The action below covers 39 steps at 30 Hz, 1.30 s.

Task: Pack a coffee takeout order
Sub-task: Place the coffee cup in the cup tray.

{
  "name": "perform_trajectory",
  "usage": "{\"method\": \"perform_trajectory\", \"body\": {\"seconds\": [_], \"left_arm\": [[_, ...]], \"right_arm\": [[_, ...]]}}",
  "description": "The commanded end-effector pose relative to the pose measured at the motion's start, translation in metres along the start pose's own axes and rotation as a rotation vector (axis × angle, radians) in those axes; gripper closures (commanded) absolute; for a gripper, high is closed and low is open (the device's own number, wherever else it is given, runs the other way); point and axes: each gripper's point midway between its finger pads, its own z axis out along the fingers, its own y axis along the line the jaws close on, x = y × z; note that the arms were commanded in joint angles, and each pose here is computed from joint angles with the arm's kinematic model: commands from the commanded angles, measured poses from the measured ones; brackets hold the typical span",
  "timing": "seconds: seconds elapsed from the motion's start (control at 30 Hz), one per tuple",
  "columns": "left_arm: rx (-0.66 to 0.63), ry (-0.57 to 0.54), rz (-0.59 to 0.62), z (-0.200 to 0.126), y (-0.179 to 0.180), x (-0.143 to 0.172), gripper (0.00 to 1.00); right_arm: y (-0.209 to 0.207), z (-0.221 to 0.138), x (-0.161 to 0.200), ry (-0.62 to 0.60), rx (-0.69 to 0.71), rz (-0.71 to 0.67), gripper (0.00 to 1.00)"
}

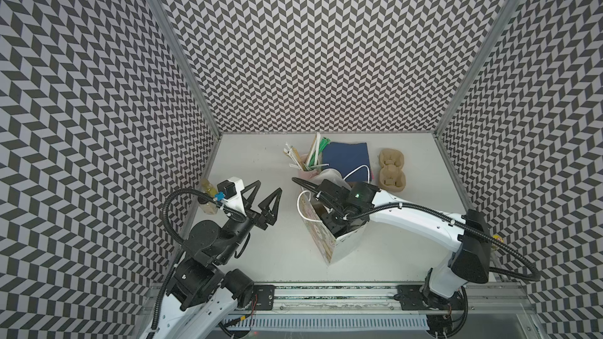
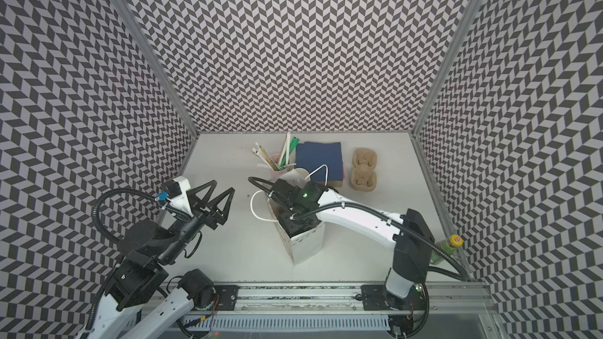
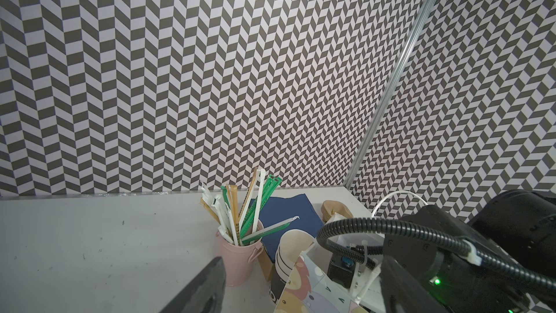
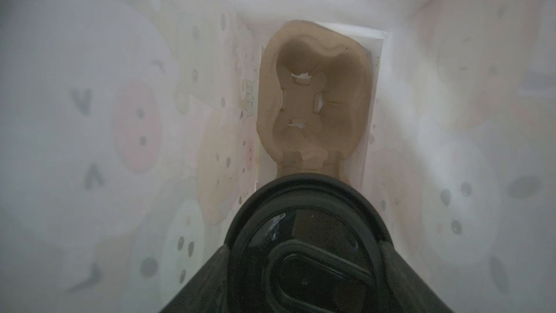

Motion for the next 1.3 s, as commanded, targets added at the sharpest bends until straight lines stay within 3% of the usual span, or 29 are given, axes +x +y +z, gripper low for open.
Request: {"method": "perform_trajectory", "body": {"seconds": [0.0, 0.47, 1.27], "left_arm": [[-0.013, 0.011, 0.008, -0.002, 0.003, 0.005, 0.19], [-0.017, 0.017, 0.008, -0.001, 0.004, 0.006, 0.19], [-0.017, 0.026, 0.01, 0.001, 0.004, 0.008, 0.19]], "right_arm": [[-0.009, 0.01, 0.021, 0.106, 0.06, -0.008, 0.29], [-0.008, 0.005, 0.016, 0.107, 0.067, -0.008, 0.25], [-0.001, -0.016, -0.001, 0.039, 0.025, -0.009, 0.0]]}}
